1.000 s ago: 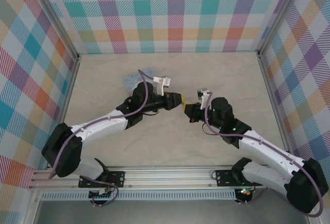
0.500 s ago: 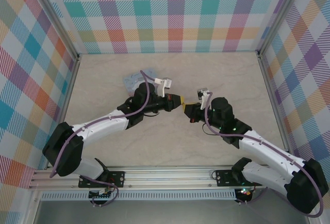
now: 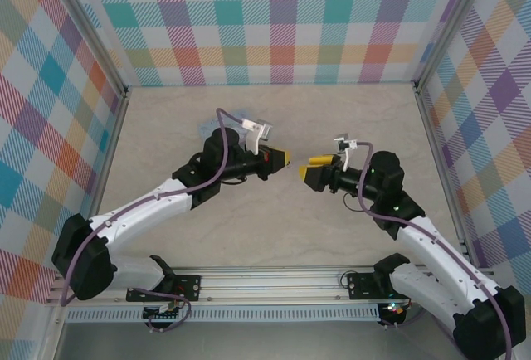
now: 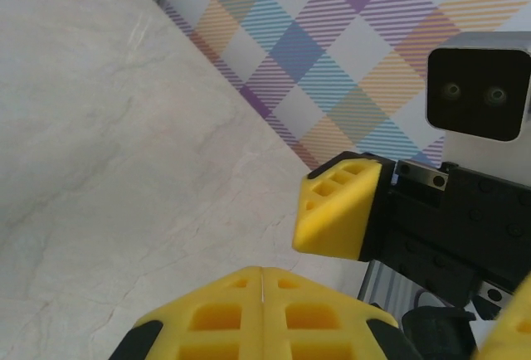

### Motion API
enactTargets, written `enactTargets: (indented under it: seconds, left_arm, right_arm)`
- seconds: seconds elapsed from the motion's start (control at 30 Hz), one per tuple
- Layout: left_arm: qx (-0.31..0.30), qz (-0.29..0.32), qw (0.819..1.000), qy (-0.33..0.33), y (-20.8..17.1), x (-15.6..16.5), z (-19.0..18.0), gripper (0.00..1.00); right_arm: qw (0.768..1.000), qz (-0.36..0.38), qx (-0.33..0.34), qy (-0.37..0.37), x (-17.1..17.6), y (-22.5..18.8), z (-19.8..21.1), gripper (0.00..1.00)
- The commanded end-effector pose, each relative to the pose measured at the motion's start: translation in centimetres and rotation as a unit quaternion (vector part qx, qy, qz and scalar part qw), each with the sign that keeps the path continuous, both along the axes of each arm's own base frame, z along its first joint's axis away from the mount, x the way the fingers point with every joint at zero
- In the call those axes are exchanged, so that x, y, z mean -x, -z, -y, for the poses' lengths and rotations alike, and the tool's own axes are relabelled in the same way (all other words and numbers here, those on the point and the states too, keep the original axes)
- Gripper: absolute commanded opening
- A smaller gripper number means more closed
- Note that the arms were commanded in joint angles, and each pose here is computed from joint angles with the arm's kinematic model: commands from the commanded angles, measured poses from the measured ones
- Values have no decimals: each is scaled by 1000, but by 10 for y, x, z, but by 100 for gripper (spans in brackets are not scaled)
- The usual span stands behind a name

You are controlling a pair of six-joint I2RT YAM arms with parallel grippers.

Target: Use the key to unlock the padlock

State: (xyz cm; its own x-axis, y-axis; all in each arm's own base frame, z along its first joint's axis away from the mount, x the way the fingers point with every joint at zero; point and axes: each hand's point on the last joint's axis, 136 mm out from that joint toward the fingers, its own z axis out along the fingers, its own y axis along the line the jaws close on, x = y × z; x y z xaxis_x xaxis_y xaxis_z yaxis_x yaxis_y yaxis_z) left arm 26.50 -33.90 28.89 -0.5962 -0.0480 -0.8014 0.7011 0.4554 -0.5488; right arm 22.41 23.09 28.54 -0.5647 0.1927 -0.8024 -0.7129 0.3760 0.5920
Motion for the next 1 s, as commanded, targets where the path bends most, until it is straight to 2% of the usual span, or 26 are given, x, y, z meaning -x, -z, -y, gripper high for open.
enactTargets:
  seconds: [0.0,0.23,0.73,0.97]
  left_arm:
    - [14,47,998,37,-28,15,3,0]
    - [39,55,996,61,-42,22,7,0]
    - [53,48,996,56,-42,21,8,0]
    - [53,47,996,54,-42,19,9,0]
  right_arm:
    - [992,74,-58,-86,24,-42,-11,83]
    - [988,78,-68,-112,23,-41,-21,83]
    - [991,54,-53,-109,13,-19,-31,67]
    - [992,50,-52,-108,13,-16,-31,54]
